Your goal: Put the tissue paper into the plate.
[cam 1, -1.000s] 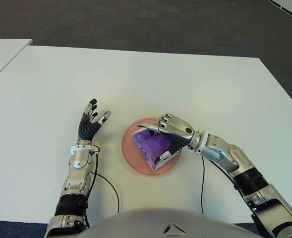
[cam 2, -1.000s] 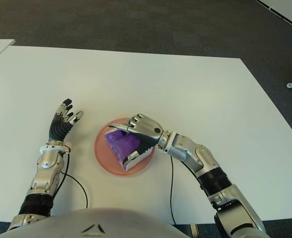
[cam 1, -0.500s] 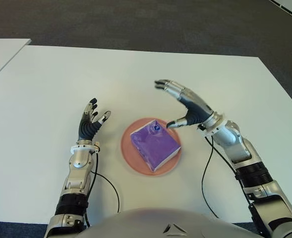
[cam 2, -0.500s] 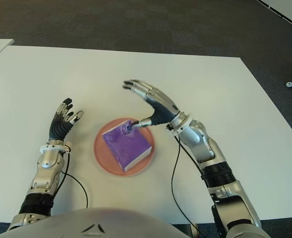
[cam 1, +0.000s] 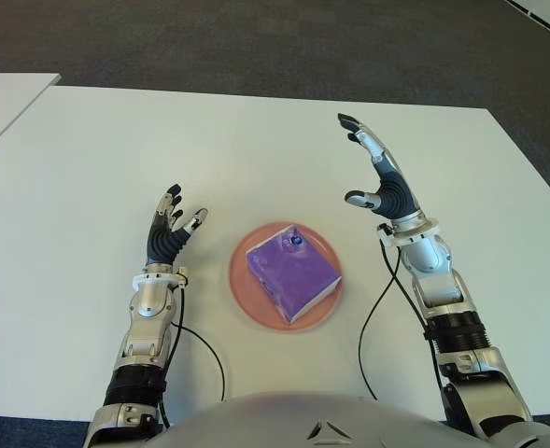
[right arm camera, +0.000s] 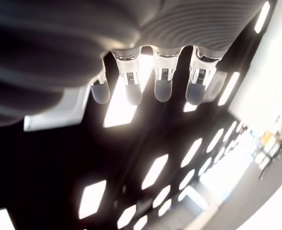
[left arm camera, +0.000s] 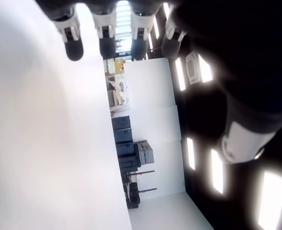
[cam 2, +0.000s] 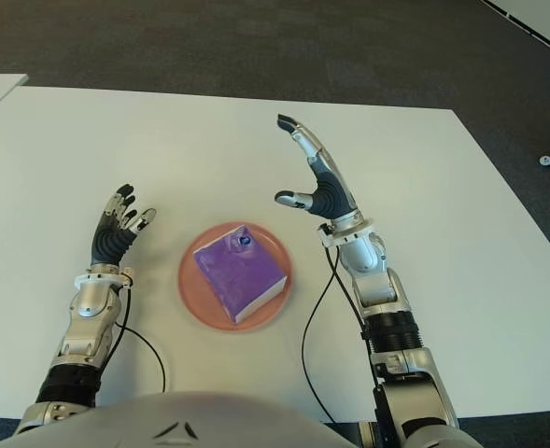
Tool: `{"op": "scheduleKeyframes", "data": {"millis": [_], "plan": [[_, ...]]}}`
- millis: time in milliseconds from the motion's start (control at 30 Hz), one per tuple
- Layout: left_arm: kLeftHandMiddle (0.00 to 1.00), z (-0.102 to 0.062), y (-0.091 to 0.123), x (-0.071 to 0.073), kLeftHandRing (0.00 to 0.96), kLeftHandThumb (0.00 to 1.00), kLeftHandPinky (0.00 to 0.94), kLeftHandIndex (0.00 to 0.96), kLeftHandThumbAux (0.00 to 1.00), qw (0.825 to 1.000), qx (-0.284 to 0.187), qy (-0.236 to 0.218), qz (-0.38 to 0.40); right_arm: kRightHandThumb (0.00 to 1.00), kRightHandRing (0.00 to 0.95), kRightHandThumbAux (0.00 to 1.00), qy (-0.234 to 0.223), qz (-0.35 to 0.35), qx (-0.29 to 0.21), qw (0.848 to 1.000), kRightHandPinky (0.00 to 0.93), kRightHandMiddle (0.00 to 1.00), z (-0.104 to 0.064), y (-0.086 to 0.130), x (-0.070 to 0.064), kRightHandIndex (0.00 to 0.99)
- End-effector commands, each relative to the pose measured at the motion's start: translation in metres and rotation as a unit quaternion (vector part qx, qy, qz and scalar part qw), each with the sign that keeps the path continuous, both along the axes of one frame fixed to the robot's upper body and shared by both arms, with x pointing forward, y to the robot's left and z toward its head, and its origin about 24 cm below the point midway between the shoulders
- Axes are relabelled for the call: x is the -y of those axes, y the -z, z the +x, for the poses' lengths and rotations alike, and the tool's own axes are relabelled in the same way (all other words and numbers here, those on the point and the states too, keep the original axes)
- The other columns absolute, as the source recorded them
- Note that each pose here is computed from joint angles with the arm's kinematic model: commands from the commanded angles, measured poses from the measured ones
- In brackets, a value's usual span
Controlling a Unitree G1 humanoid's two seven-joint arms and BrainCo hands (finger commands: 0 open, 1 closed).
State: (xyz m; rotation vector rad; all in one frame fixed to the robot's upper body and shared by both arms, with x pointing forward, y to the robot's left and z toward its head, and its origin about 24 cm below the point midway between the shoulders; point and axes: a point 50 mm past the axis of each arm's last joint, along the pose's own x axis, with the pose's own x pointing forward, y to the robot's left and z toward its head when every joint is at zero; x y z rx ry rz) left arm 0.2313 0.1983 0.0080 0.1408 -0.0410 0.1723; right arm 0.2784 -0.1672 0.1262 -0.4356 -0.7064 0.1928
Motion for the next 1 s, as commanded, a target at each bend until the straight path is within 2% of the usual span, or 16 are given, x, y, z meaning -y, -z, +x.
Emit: {"op": "scheduleKeyframes", "data": {"millis": [33,233,633,1000], "plan": [[0.0,-0.001,0.004,-0.001,0.0,0.0,0.0,0.0,0.62,1.0,-0.007,-0.003,-0.001,0.095,0.0,0.303,0.02,0.091,-0.014,0.996,0.0,0.0,0.002,0.005,0.011,0.0],[0.0,-0.002,0.005,-0.001,0.0,0.0,0.0,0.0,0.617,1.0,-0.008,-0.003,0.0,0.077,0.0,0.35,0.047,0.144,-0.032,0.988,0.0,0.0,-0.002,0.015,0.019,0.0],[0.0,-0.002,0.005,0.0,0.0,0.0,0.0,0.0,0.612,1.0,-0.004,-0.003,-0.002,0.041,0.0,0.44,0.105,0.21,-0.059,0.97,0.0,0.0,-0.003,0.037,0.024,0.0],[0.0,0.0,0.004,0.001,0.0,0.0,0.0,0.0,0.605,1.0,-0.001,-0.003,-0.004,0.024,0.0,0.461,0.109,0.216,-0.061,0.968,0.0,0.0,-0.003,0.038,0.023,0.0]]}}
